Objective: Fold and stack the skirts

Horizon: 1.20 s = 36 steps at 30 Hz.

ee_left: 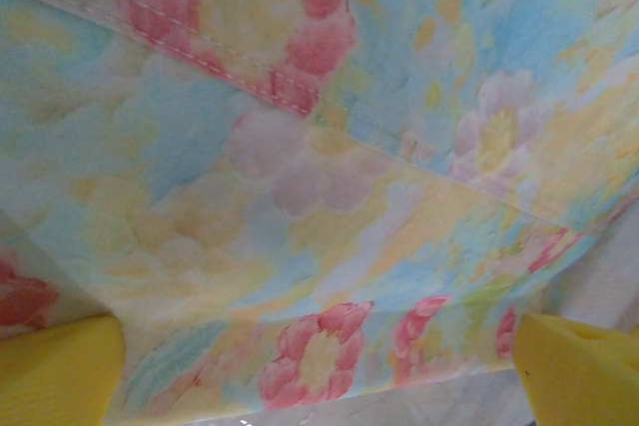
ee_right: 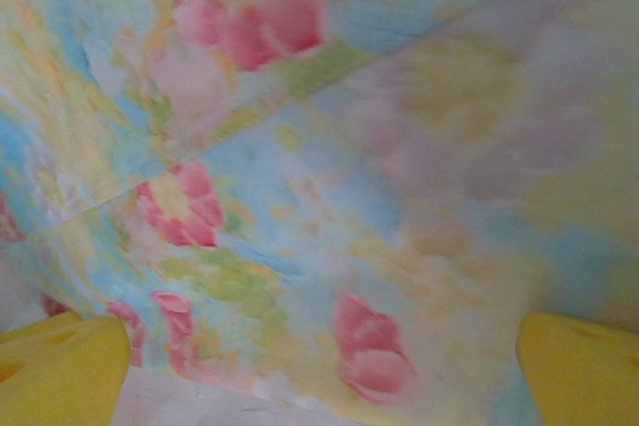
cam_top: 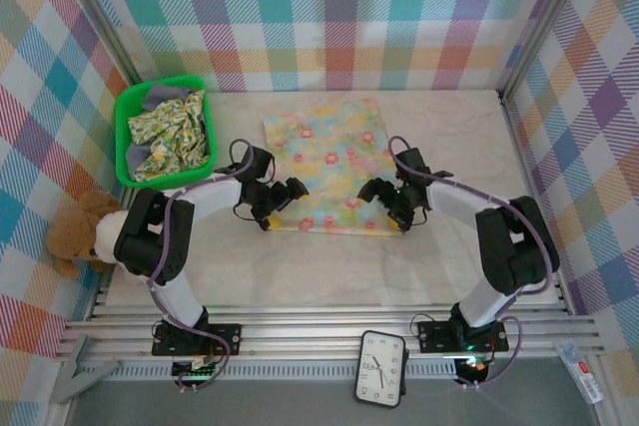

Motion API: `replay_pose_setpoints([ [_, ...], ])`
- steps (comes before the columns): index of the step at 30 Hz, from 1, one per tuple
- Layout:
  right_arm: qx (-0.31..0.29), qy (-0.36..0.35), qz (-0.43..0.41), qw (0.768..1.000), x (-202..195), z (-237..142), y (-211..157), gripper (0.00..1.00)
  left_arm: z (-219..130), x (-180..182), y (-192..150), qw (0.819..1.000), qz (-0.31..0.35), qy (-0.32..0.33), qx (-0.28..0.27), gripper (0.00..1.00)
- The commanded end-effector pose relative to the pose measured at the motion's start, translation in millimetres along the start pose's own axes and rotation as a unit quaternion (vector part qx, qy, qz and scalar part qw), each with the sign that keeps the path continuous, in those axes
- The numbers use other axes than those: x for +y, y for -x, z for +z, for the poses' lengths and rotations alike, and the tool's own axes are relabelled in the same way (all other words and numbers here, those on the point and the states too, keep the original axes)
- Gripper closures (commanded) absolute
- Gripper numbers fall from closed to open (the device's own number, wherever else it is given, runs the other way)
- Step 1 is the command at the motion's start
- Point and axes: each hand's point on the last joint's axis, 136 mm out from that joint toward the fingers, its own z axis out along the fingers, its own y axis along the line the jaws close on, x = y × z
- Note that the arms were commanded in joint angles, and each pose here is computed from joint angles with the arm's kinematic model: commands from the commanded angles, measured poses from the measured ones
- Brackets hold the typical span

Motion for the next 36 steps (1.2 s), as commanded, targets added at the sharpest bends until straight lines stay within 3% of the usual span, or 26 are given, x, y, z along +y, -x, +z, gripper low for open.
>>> replay_pose_setpoints([
  [1,-0.032,-0.042,0.009,0.999,-22,-19,-5,0.01,-6,11,2,0.998,0.031,0.045,-0.009,0.0],
  [7,-0.016,-0.044,0.01,0.999,-36,-30,-25,0.01,-44,-23,5,0.994,0.103,0.003,-0.044,0.0],
  [14,-0.078,-0.023,0.095,0.992,-56,-44,-29,0.0,-88,-2,26,0.982,0.06,0.047,-0.175,0.0],
  [15,-0.077,-0.019,0.098,0.992,-56,-45,-31,0.02,-95,2,28,0.978,0.052,0.055,-0.193,0.0],
  [17,-0.064,-0.001,0.098,0.993,-51,-41,-35,0.19,-106,13,31,0.973,0.034,0.071,-0.219,0.0],
  [19,-0.05,0.004,0.106,0.993,-52,-34,-39,0.27,-113,23,33,0.969,0.025,0.093,-0.229,0.0],
  [22,-0.043,-0.009,0.125,0.991,-60,-25,-40,0.31,-124,41,38,0.961,0.0,0.132,-0.244,0.0],
  [31,-0.096,0.004,0.14,0.986,-58,-20,-19,0.41,-114,52,35,0.965,-0.028,0.118,-0.232,0.0],
  [36,-0.097,0.001,0.146,0.985,-60,-13,-16,0.43,-112,56,32,0.966,-0.039,0.121,-0.226,0.0],
])
